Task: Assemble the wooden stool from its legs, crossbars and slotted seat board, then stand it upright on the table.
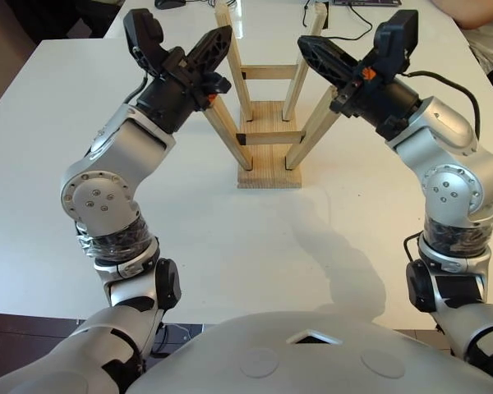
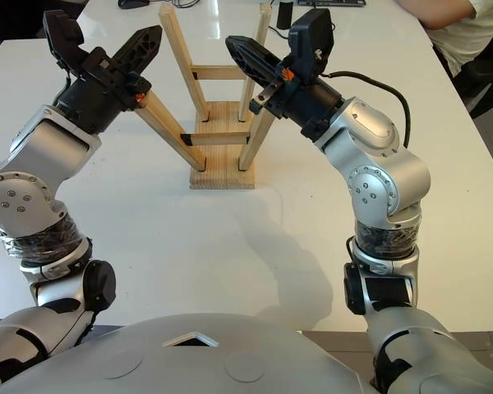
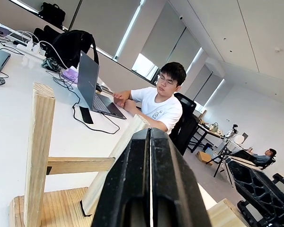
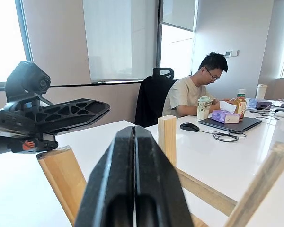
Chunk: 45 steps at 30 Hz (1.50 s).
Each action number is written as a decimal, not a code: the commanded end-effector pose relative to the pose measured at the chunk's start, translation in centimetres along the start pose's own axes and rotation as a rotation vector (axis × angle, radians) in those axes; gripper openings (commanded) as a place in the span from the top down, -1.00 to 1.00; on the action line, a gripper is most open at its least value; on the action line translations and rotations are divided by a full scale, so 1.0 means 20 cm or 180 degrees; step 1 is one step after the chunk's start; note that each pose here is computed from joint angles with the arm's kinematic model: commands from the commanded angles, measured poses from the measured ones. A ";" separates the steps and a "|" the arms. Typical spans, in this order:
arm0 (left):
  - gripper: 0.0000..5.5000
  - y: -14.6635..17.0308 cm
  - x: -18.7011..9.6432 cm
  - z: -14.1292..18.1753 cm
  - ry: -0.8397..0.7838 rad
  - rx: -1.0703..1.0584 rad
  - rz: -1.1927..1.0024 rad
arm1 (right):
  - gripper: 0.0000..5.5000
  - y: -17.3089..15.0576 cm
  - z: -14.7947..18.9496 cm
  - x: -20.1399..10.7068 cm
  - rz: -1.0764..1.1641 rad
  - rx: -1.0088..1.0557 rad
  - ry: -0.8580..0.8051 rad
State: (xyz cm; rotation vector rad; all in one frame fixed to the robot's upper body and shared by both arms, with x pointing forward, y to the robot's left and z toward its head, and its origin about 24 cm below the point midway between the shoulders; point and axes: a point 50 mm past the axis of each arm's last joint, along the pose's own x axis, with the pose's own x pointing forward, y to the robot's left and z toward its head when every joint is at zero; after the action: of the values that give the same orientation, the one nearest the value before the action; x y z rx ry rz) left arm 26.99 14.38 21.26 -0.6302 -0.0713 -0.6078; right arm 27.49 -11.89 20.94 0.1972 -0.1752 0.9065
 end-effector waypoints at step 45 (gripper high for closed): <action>0.99 0.47 -0.84 -0.78 0.2381 0.0241 0.0541 | 1.00 -0.54 -0.79 0.00 -0.0637 -0.1030 0.2373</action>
State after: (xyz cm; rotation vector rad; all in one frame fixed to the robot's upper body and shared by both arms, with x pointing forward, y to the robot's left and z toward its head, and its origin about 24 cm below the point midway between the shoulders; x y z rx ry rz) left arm 18.48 20.89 1.68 -0.3421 0.4786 -0.5858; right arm 36.81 -15.65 5.75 -0.3636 0.3438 0.6914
